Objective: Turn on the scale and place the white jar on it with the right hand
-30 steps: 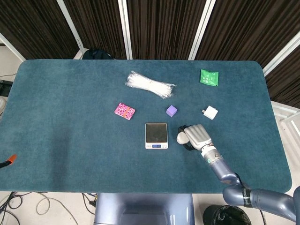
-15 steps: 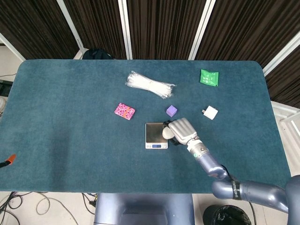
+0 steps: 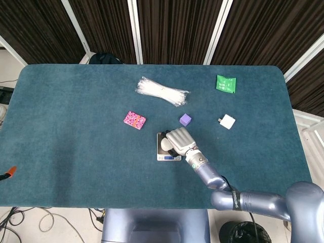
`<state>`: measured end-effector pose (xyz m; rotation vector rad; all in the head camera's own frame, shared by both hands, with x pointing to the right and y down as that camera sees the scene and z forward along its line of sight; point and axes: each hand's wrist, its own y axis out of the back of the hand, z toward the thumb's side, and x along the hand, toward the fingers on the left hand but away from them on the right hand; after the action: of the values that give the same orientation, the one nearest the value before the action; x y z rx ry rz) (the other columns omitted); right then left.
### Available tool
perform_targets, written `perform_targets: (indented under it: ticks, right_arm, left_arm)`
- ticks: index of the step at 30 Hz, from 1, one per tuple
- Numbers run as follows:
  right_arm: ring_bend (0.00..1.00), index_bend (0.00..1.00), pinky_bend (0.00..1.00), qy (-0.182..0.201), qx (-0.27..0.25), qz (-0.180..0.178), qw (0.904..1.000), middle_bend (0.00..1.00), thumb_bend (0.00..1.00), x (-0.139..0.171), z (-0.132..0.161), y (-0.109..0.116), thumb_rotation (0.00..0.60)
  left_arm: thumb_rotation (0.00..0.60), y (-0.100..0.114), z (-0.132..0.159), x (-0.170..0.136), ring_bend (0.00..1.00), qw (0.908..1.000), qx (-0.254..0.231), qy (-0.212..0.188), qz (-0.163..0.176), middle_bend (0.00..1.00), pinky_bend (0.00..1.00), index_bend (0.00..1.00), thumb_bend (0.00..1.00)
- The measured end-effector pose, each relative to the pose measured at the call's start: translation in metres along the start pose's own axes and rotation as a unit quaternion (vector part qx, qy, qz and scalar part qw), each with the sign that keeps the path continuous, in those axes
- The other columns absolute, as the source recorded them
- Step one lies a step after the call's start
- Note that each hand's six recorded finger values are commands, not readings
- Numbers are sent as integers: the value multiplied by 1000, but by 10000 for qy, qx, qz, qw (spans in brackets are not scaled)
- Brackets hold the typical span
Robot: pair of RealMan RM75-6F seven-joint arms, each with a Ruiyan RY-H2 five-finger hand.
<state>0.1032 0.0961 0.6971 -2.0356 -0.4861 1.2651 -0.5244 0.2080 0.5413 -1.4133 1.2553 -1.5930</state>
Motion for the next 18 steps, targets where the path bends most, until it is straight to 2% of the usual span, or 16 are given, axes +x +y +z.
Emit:
perform_targets:
  ticks: [13,18]
  right_arm:
    - [472,397,120,-141,84,42,9999,412,409,-4,-10,-3,600]
    - [436,391,120,-107,65,50,9999,407,408,-4,-9,-5,600]
  left_arm:
    - [600,0,-1,1,0,10000,3,16,-8,0,0,0,119]
    - [600,-1,0,0,0,10000,17,14,-19,0,0,0,118]
